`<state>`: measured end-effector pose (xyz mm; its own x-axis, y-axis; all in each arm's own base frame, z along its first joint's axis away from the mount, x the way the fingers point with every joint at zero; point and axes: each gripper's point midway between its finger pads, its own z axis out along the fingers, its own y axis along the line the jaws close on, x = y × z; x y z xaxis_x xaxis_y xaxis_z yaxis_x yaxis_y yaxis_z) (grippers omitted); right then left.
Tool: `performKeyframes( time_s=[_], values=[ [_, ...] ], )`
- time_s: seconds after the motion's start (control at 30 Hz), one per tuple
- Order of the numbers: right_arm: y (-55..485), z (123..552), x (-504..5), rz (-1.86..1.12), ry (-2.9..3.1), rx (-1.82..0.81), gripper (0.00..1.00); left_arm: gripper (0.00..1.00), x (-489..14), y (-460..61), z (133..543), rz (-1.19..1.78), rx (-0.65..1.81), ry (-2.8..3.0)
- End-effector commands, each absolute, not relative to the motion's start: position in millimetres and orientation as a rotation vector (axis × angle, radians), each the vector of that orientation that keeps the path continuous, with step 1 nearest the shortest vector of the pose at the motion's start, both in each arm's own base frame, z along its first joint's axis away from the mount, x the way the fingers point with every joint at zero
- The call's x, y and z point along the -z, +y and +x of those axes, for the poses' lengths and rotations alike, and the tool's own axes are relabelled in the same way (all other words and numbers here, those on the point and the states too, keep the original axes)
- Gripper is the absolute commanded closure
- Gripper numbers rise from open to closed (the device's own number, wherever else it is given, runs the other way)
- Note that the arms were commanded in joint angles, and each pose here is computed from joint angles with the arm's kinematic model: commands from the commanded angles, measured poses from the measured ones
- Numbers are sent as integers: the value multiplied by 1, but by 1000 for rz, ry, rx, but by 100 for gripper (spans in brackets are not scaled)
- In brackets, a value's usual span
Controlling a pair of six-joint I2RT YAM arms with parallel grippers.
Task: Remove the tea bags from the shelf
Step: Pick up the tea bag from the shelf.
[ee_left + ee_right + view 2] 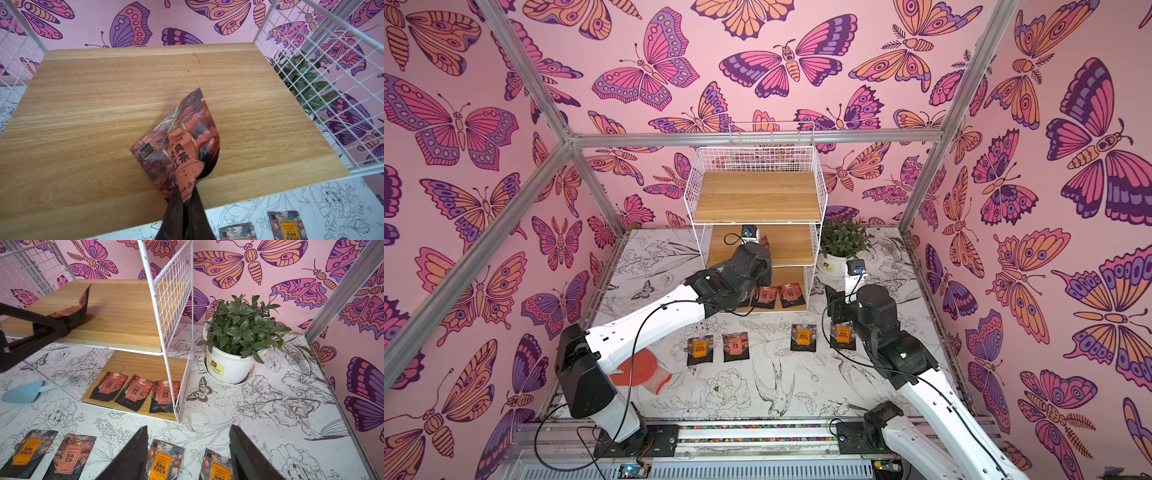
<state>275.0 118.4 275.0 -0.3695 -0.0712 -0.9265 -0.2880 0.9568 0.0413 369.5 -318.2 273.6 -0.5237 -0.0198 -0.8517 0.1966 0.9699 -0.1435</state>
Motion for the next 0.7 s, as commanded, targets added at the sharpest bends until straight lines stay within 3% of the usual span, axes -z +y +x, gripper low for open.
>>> performKeyframes(
  time_s=[0.0, 0.5, 0.67],
  values=[
    [116, 277, -278, -252, 1931, -227, 34, 100, -265, -314, 350, 202, 273, 2167],
    [109, 278, -275, -246, 1936, -176, 35, 100, -275, -305, 287, 223, 421, 2174],
    [106, 277, -277, -235, 1928, -166, 35, 100, -245, -301, 255, 279, 424, 2244]
  ],
)
